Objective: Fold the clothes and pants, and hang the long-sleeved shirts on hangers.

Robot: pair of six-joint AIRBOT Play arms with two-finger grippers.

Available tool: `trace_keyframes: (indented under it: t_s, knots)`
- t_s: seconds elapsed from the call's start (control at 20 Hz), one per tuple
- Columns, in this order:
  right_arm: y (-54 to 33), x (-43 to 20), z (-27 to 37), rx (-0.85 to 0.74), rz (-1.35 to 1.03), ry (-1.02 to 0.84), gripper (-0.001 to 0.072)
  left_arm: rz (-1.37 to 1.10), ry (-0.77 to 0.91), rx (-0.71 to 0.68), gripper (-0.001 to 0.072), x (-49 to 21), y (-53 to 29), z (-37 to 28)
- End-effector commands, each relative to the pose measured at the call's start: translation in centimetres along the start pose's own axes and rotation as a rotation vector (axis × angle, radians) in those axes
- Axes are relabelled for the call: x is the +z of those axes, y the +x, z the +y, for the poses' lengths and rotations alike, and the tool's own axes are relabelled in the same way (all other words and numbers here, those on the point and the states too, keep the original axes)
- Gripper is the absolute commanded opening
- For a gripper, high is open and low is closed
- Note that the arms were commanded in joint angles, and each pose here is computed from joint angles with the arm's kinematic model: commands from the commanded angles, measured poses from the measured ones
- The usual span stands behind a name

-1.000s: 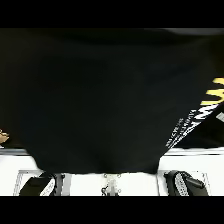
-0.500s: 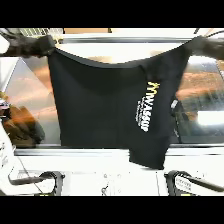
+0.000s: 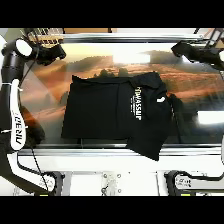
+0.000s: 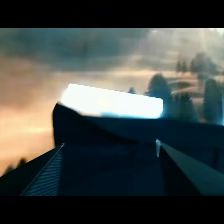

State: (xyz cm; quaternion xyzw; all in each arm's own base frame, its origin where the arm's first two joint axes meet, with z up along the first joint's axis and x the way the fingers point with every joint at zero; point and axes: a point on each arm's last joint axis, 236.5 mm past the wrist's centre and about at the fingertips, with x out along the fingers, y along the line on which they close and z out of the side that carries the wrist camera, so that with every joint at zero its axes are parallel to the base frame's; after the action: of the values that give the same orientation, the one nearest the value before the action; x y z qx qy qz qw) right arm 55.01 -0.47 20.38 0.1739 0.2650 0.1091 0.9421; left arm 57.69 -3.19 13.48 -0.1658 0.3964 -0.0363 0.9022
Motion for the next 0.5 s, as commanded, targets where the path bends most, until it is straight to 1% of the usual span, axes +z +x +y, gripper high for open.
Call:
trace_keyframes:
  t_s: [0.0,0.15,0.3,0.4,0.45]
  knots:
    - [-5.6,-1.8,0.6,0.013,0.092,-0.056,0.0658,0.164,-0.065,0.077,0.062,-5.0,-2.8,4.4]
    - [-9.6,-6.8,1.7,0.017,0.176,-0.028,0.0658,0.359,-0.146,0.217,0.062,-16.0,-4.3,10.0]
    - [-11.7,-12.4,2.7,0.022,0.228,0.013,0.0658,0.555,-0.26,0.282,0.062,-28.0,-5.5,13.2]
    - [-12.4,-15.3,3.1,0.026,0.251,0.032,0.0658,0.619,-0.389,0.304,0.062,-33.8,-6.4,14.1]
    - [-12.7,-16.3,3.2,0.026,0.26,0.038,0.0658,0.625,-0.451,0.304,0.062,-35.6,-6.8,14.2]
